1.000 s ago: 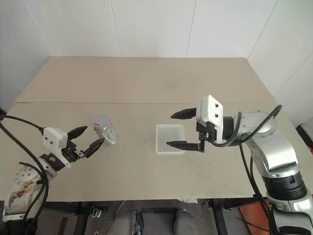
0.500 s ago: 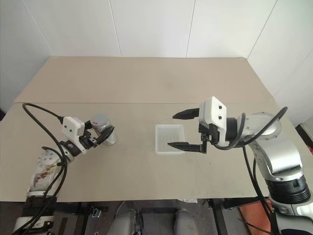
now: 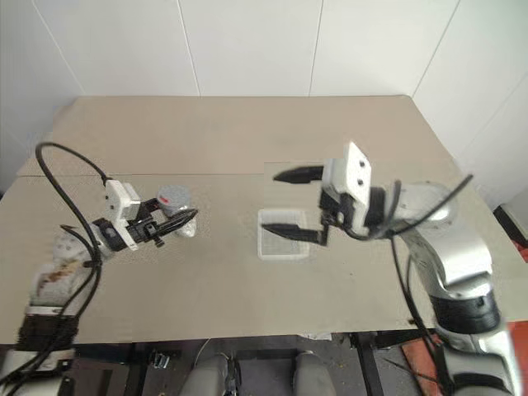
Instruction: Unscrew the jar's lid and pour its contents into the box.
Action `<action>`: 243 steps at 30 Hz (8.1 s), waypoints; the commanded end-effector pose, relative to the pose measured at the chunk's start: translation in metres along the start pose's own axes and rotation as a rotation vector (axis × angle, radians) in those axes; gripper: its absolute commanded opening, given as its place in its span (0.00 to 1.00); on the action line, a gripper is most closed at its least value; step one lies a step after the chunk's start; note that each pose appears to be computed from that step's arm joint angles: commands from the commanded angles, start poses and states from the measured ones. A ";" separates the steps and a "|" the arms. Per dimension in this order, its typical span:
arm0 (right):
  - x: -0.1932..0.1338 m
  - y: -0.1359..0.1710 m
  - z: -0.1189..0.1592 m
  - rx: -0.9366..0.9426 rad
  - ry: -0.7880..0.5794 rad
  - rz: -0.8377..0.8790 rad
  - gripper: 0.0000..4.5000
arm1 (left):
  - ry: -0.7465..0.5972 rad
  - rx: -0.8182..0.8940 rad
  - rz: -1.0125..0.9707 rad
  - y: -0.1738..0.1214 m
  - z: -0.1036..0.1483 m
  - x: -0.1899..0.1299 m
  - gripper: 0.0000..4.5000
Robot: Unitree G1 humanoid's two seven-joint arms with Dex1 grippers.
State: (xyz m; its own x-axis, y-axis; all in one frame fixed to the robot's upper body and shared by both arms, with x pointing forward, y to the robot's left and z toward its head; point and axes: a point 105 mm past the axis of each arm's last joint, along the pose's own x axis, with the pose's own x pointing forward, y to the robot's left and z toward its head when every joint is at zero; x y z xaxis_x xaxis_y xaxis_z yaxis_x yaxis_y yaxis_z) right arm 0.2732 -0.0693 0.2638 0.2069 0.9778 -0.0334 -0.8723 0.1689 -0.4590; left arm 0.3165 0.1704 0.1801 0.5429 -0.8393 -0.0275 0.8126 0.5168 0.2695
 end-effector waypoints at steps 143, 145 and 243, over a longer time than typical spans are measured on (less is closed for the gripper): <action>0.047 -0.009 0.024 0.059 -0.013 0.011 0.99 | -0.172 0.026 -0.435 -0.007 0.056 0.028 0.44; 0.054 -0.008 0.028 0.079 -0.027 0.014 0.99 | -0.174 0.026 -0.435 -0.007 0.056 0.030 0.44; -0.063 -0.010 -0.026 0.365 0.261 -0.138 0.99 | -0.224 1.374 0.230 0.022 0.070 0.157 0.44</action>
State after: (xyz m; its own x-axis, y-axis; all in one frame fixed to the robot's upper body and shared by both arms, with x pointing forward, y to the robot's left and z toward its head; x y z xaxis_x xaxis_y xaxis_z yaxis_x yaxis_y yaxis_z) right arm 0.2834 -0.1382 0.2341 0.3842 0.8796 -0.2805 -0.9214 0.3845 -0.0564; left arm 0.4065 0.0345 0.2232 0.4765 -0.8632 0.1665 -0.3091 0.0128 0.9510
